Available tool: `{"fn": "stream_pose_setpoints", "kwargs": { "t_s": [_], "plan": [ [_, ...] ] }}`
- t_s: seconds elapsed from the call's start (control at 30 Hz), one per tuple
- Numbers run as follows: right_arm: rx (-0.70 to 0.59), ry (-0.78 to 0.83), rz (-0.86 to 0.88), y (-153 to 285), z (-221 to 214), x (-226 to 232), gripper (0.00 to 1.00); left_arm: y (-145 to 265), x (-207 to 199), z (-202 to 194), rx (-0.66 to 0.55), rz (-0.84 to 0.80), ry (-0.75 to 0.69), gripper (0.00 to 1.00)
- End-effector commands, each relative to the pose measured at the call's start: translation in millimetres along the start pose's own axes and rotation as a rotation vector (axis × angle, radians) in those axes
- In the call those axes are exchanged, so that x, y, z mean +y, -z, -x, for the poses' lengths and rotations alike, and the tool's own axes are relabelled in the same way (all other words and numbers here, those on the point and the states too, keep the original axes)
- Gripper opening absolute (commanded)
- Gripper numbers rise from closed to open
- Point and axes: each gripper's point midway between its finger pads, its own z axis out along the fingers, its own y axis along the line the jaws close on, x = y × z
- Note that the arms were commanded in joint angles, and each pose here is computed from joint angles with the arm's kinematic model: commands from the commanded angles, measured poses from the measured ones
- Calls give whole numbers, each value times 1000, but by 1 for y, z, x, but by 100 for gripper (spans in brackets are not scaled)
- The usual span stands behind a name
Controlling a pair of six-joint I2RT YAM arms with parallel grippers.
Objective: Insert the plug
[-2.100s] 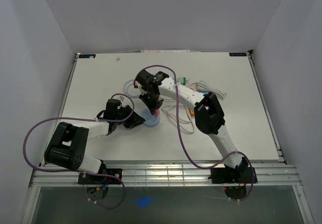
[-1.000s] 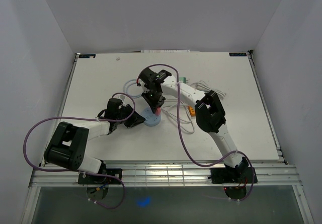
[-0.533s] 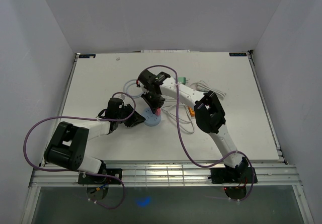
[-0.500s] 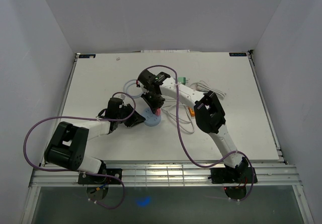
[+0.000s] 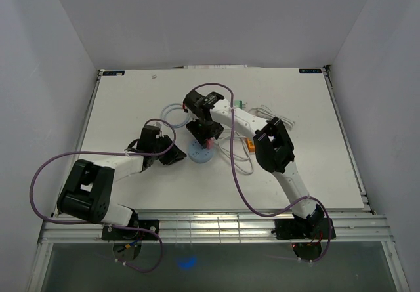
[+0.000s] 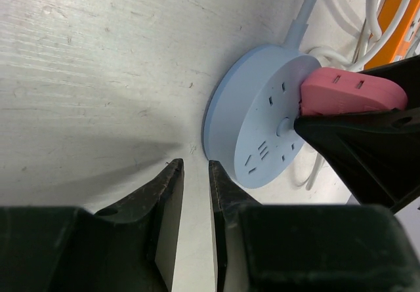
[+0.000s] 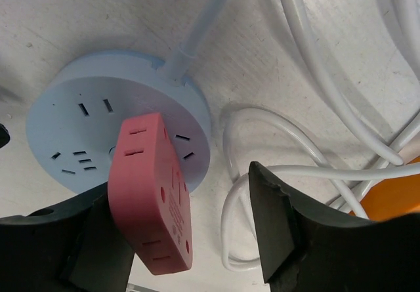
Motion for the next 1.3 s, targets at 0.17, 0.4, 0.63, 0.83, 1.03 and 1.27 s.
{"fn": "stream_pose_setpoints", "kwargs": {
  "t_s": [0.17,0.4,0.63,0.83,1.03,1.27],
  "plan": [
    [-156,2,43,56,25,2,80,21,-18,17,-51,-14,-55,35],
    [-264,5,92,88,17,-4,86,45,-28,40,-104,-30,-110,59],
    [-397,-150,28,122,0,-61,87,66,-38,61,-140,-90,-144,84],
    [-477,-305,-70,121,-16,-132,87,73,-50,66,-140,-135,-206,98],
    [-477,-353,-175,112,14,-183,83,78,-55,73,-167,-138,-222,98],
    [-485,-531,-267,87,53,-231,73,87,-53,74,-208,-125,-218,98]
  ]
}}
